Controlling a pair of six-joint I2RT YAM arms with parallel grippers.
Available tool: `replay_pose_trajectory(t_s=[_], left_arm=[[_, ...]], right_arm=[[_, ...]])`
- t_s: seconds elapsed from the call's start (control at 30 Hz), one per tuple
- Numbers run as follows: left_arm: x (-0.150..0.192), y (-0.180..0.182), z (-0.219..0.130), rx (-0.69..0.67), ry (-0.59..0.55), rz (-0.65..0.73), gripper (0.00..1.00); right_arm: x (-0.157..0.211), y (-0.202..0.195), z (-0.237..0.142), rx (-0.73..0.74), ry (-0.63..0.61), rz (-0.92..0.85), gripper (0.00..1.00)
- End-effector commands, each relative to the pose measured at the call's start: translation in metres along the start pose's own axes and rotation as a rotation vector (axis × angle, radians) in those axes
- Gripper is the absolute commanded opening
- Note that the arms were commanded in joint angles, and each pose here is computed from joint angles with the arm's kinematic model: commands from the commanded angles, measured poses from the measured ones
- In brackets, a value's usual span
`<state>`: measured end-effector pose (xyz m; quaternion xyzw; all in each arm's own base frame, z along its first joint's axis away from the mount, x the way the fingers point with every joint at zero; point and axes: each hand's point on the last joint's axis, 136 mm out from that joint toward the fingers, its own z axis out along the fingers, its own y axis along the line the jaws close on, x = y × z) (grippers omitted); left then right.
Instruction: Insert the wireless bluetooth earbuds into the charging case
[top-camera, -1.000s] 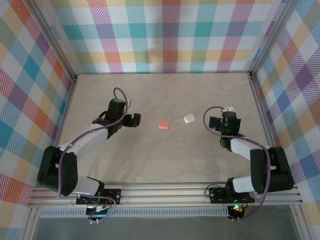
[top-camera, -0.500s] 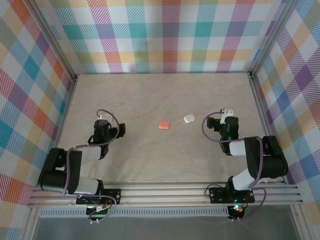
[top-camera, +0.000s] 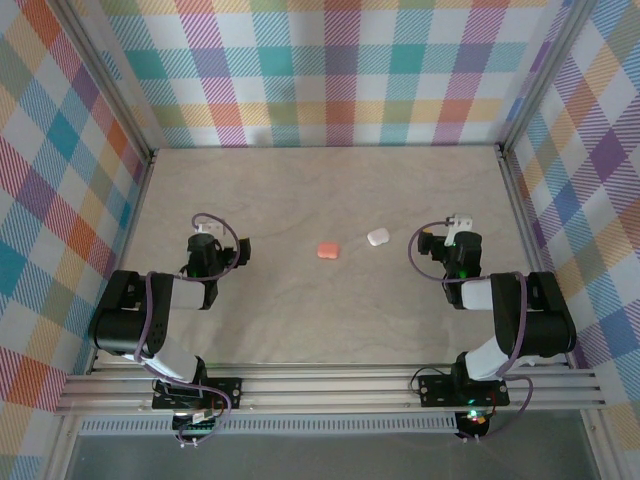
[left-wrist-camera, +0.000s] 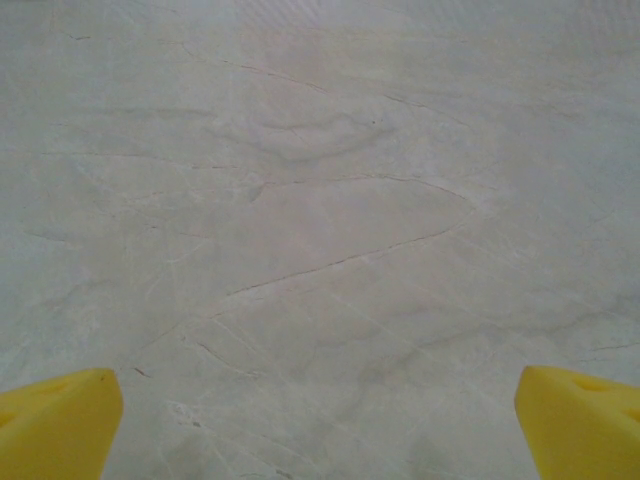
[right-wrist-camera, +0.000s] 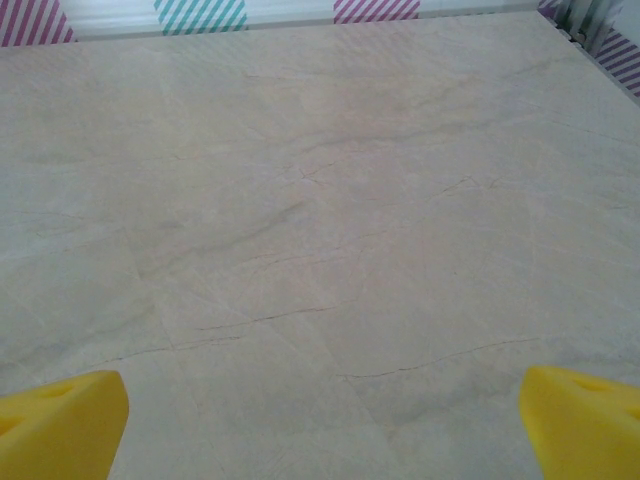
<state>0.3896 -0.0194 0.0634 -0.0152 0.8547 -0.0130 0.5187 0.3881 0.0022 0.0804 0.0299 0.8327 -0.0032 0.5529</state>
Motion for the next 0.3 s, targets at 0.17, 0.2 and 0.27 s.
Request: replay_pose_trajectory(t_s=[0.17, 0.2, 0.27], left_arm=[[-0.0173, 0.0028, 0.0012, 0.0, -0.053, -0.017, 1.0], [-0.0175, 0.0022, 0.0012, 0.002, -0.053, -0.016, 1.0], [-0.0172, 0.0027, 0.0012, 0.001, -0.052, -0.017, 1.0]], right_arm=[[-0.0139, 0.0058, 0.004, -0.033, -0.033, 0.01, 1.0], [-0.0146, 0.006, 0.0034, -0.034, -0.037, 0.01, 1.0], [-0.0148, 0.0058, 0.0029, -0.034, -0.039, 0.009, 1.0]])
